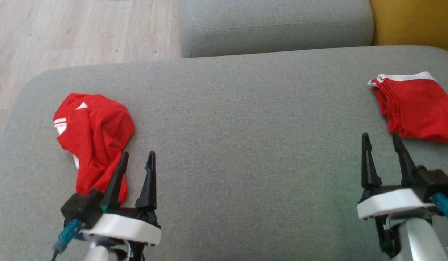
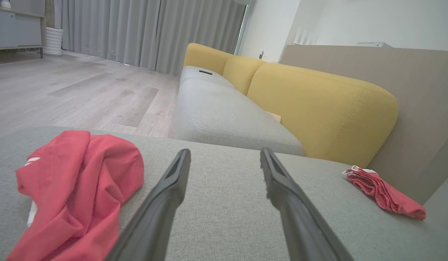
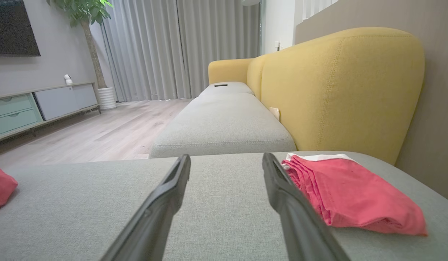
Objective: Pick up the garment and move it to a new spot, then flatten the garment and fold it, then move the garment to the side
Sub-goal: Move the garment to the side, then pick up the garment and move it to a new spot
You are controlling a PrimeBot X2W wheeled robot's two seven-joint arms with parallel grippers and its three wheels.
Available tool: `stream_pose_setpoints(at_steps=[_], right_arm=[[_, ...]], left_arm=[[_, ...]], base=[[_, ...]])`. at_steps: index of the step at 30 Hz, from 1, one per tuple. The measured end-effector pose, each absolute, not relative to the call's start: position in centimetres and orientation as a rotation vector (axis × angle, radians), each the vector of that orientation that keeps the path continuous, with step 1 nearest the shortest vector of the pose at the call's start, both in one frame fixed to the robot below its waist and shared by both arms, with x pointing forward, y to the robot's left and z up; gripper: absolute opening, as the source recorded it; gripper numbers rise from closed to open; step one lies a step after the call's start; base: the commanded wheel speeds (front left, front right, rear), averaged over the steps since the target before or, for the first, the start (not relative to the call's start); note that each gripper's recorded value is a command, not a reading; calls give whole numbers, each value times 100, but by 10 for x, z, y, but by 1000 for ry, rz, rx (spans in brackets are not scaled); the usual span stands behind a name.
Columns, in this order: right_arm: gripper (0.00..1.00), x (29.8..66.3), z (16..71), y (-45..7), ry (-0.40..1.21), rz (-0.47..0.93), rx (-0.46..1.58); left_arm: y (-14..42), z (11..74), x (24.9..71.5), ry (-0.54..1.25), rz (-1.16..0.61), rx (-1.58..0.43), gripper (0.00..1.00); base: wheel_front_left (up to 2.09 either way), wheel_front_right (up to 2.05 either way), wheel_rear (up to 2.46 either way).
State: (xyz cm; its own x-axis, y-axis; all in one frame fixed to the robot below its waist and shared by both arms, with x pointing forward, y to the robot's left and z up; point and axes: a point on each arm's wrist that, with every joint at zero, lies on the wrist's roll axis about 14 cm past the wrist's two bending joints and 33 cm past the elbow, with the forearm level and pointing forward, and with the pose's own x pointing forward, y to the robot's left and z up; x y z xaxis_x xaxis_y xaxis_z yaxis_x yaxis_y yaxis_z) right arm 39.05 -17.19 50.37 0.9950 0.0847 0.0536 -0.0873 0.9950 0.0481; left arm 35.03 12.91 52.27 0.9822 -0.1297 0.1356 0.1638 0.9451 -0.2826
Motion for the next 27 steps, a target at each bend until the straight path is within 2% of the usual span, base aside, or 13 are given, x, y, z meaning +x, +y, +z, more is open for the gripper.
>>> stream_pose_setpoints(at_steps=[27], right_arm=[[100, 386, 496, -175, -36, 71, 82]], left_arm=[[128, 522, 352, -112, -144, -307, 100]], base=[[0, 0, 0]])
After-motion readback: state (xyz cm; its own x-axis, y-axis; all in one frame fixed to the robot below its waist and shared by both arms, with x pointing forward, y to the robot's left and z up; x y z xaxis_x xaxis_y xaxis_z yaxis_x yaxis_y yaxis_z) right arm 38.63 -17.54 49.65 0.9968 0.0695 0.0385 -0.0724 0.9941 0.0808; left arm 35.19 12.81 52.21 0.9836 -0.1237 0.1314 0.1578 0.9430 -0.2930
